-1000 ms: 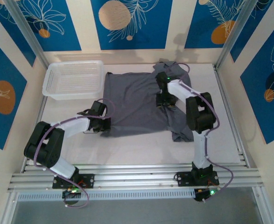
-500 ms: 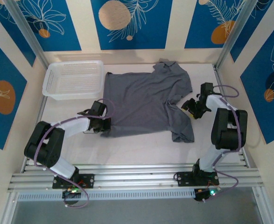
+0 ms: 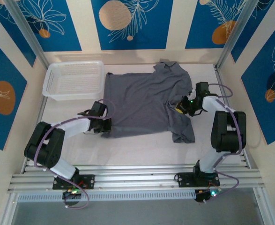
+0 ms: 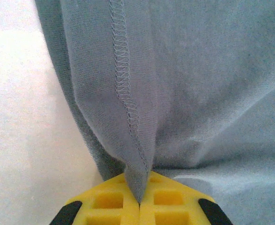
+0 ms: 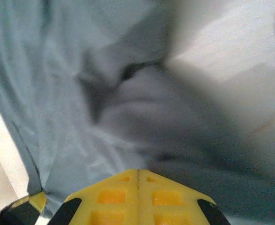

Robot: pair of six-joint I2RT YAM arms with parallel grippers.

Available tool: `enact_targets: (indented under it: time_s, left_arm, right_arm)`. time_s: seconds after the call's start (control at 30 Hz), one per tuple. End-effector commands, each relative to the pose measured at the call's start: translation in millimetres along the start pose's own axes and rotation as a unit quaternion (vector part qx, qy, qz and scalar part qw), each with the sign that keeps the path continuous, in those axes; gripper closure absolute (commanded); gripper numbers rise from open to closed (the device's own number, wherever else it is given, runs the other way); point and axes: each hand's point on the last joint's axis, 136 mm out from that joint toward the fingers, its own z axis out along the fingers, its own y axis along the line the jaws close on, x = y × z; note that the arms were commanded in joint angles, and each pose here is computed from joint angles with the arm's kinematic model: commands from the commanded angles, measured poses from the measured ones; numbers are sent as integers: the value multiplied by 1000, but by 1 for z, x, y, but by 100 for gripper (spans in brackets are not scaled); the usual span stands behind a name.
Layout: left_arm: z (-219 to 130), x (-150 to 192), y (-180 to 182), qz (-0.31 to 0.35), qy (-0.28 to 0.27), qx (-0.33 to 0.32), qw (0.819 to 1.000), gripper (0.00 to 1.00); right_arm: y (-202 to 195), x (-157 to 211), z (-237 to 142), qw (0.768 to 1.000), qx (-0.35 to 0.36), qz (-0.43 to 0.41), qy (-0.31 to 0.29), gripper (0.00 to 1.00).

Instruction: Fold the inside-out t-shirt

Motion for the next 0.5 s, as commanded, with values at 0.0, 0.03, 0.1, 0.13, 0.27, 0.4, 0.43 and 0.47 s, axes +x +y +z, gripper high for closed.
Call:
enact_targets:
  time_s: [0.0, 0.03, 0.1, 0.13, 0.27, 0.4, 0.43, 0.47]
  left_arm:
    - [-1, 5, 6, -2, 10, -7, 1000, 100]
    - [-1, 5, 6, -3, 11, -7, 1000, 100]
    - [0, 5, 6, -2, 11, -5, 1000, 100]
    - [0, 5, 5, -2, 12, -4, 1000, 100]
    - [-2, 7, 3, 3, 13, 3, 1000, 100]
    - [-1, 6, -3, 7, 13, 20, 1000, 100]
    - [-1, 6, -4, 6, 12, 22, 1000, 100]
    - [-1, 5, -4, 5, 11, 22, 1000, 100]
  right_arm:
    - [45, 40, 10, 998, -30, -38, 28, 100]
    - [55, 54, 20, 997, -28, -54, 40, 100]
    - [65, 77, 38, 995, -11, -77, 66, 100]
    - [66, 82, 41, 994, 5, -90, 65, 100]
    - [37, 50, 6, 995, 61, -73, -40, 78]
    - [-22, 13, -29, 985, 126, -41, -113, 34]
    - [-37, 6, -33, 983, 139, -31, -115, 30]
    - [-47, 2, -33, 983, 146, -25, -110, 28]
